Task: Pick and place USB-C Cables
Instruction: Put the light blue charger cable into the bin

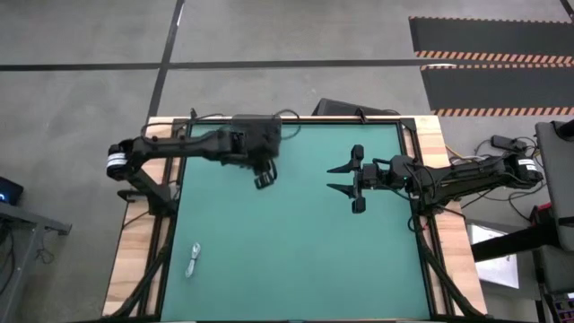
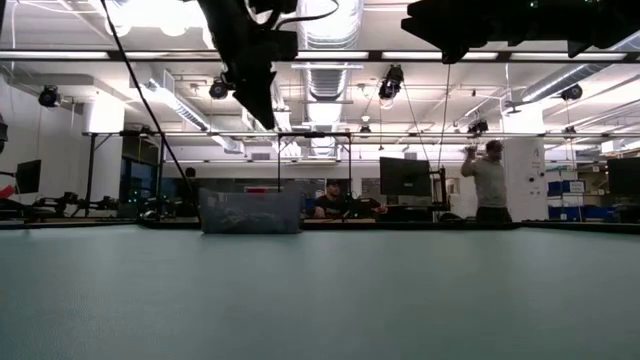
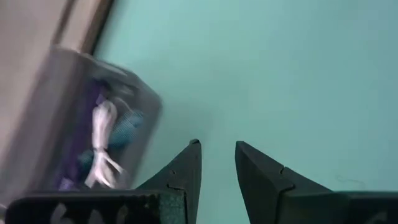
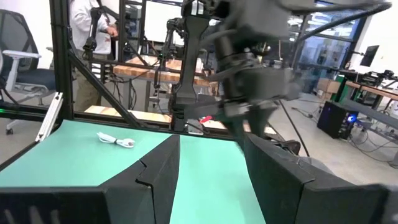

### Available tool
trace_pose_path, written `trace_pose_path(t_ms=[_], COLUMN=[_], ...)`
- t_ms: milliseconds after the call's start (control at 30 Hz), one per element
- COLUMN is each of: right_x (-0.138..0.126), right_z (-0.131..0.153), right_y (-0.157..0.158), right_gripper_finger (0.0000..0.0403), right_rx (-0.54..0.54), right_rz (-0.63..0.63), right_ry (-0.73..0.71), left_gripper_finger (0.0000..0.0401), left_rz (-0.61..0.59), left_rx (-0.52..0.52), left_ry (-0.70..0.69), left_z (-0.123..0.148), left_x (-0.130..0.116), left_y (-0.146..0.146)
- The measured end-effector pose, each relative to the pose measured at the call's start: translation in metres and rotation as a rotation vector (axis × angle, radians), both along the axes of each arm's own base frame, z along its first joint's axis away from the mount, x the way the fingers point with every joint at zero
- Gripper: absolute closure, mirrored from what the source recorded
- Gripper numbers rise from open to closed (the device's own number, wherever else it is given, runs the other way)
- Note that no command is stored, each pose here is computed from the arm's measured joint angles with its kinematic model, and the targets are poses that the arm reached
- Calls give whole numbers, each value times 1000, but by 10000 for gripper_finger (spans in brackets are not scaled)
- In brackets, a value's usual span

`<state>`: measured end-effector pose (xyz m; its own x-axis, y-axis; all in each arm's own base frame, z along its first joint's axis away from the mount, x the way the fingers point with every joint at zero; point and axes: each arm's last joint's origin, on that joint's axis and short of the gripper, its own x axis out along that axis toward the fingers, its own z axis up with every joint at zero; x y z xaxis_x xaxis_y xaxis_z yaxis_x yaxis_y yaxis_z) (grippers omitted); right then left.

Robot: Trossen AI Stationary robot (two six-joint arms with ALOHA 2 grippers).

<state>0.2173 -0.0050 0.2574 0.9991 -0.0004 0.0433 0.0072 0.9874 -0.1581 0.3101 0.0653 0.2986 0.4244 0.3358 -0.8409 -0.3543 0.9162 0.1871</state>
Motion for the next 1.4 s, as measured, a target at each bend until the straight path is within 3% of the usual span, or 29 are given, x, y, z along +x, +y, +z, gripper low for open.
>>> trace_pose_path(t_ms=[367,900,1400], right_x=[0,0,-1], right_z=[0,7,12], right_y=[0,0,0], right_gripper_finger=[232,232,232], right_rx=[-22,-100,-182], right_rz=[-1,-8,-20], right_ry=[-5,-69,-128], left_gripper_finger=[319,319,319], left_rz=[45,274,502], left_rx=[-131,-530,-608], left_ry=[67,310,377], left_z=[-23,-71,-79], left_x=[-5,-38,-61], left_y=[-50,-116,-172])
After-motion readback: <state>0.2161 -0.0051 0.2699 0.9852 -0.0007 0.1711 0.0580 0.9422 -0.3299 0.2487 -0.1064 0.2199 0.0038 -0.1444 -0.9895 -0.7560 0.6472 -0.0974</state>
